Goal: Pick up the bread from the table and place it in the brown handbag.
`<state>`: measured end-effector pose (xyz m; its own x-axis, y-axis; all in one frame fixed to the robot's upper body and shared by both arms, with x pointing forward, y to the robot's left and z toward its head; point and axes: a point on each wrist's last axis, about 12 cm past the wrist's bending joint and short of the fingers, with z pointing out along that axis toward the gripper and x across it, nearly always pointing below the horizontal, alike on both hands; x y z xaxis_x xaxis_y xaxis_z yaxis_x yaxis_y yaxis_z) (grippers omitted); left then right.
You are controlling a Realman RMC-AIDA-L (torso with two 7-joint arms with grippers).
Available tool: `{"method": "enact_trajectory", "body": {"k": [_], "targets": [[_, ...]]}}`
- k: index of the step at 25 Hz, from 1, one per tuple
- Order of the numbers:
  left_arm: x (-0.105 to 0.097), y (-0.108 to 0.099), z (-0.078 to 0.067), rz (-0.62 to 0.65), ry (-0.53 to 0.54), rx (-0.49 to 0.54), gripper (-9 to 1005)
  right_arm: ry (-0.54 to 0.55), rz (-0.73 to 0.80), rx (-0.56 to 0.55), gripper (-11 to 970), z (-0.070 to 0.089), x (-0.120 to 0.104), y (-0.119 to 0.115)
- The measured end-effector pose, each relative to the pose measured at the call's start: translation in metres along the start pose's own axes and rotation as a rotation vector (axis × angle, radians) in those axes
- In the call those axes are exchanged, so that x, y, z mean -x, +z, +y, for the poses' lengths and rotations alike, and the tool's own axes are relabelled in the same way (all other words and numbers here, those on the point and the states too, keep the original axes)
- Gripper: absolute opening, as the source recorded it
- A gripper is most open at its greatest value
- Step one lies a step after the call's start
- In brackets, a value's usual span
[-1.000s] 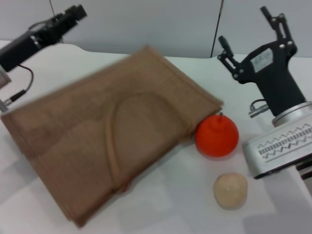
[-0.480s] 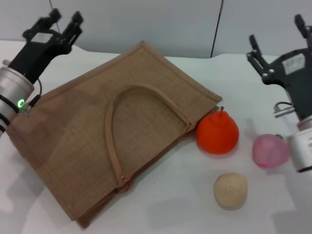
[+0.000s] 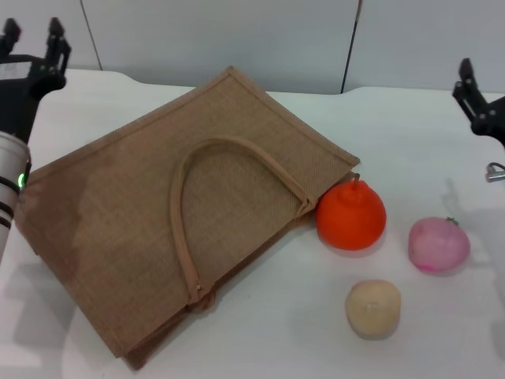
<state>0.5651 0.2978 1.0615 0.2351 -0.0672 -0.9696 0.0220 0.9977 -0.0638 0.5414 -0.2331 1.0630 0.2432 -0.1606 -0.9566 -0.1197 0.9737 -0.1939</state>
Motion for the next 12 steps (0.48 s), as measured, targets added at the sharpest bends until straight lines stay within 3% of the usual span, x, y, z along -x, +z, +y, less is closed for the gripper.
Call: {"method": "enact_trajectory", "body": {"k": [12], "targets": [[-0.0029, -0.0083, 0.0043, 0.004, -0.016, 0.059, 615, 0.029, 0.011, -0.057, 894, -0.0122, -0.0051, -0.0033]]}}
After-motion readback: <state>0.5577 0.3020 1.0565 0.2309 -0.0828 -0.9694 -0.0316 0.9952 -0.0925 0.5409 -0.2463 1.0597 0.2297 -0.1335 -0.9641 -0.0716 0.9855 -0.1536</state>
